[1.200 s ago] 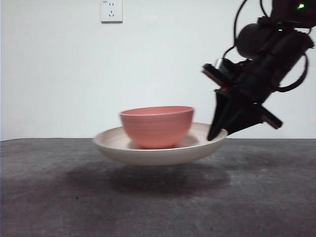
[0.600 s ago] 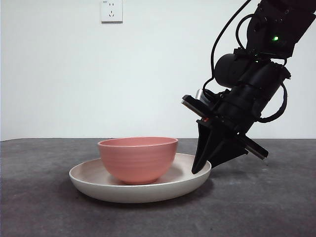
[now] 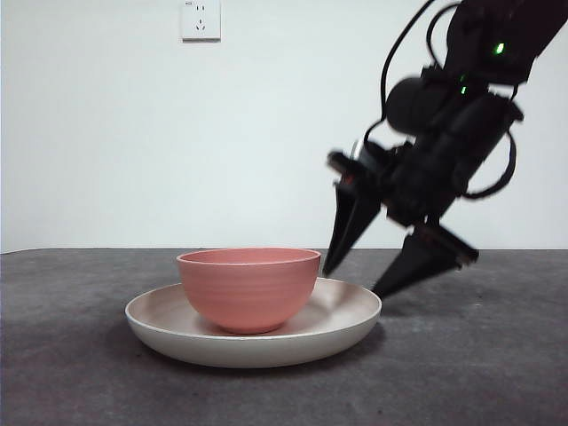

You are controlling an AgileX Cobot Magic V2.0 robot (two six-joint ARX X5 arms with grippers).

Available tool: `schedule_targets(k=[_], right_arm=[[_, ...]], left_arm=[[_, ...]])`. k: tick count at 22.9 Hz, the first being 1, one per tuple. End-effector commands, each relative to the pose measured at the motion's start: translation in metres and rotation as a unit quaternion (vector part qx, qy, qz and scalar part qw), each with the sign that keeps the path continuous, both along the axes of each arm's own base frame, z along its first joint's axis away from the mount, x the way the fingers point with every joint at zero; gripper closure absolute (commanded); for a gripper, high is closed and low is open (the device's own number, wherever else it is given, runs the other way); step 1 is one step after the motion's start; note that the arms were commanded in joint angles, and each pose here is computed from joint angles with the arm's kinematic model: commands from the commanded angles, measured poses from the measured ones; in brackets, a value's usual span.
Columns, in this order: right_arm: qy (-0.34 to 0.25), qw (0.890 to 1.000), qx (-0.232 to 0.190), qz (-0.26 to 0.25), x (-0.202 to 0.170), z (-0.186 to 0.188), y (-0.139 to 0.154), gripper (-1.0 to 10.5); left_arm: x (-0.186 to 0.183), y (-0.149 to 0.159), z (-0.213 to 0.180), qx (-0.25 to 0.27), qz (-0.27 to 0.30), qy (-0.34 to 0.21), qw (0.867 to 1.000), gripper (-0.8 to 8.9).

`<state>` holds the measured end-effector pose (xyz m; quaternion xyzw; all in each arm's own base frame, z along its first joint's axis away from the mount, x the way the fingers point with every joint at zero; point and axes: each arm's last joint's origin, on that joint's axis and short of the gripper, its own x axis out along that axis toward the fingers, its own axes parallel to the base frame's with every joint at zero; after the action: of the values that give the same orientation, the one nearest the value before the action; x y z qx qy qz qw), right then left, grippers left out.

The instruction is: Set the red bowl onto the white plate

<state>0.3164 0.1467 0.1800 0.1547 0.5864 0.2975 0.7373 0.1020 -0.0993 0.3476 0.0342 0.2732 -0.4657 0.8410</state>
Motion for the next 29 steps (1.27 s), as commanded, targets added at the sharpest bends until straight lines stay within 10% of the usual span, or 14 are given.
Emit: schedule_targets(k=[1,12,29], right_arm=[[-0.039,0.999,0.004,0.009,-0.004,0.024,-0.001,6.5],[-0.184,0.982,-0.025,0.022,-0.104,0.147,-0.045,3.9],[-0.293,0.955,-0.037,0.041,-0.203,0.184,-0.088,3.4]], left_arm=[[0.000,-0.001,0.005,-0.009,-0.003,-0.005,1.000,2.51],[0.000,-0.001,0.005,-0.009,-0.003,-0.005,1.000,2.51],[0.000,-0.001,0.005,-0.009,-0.003,-0.005,1.000,2.51]])
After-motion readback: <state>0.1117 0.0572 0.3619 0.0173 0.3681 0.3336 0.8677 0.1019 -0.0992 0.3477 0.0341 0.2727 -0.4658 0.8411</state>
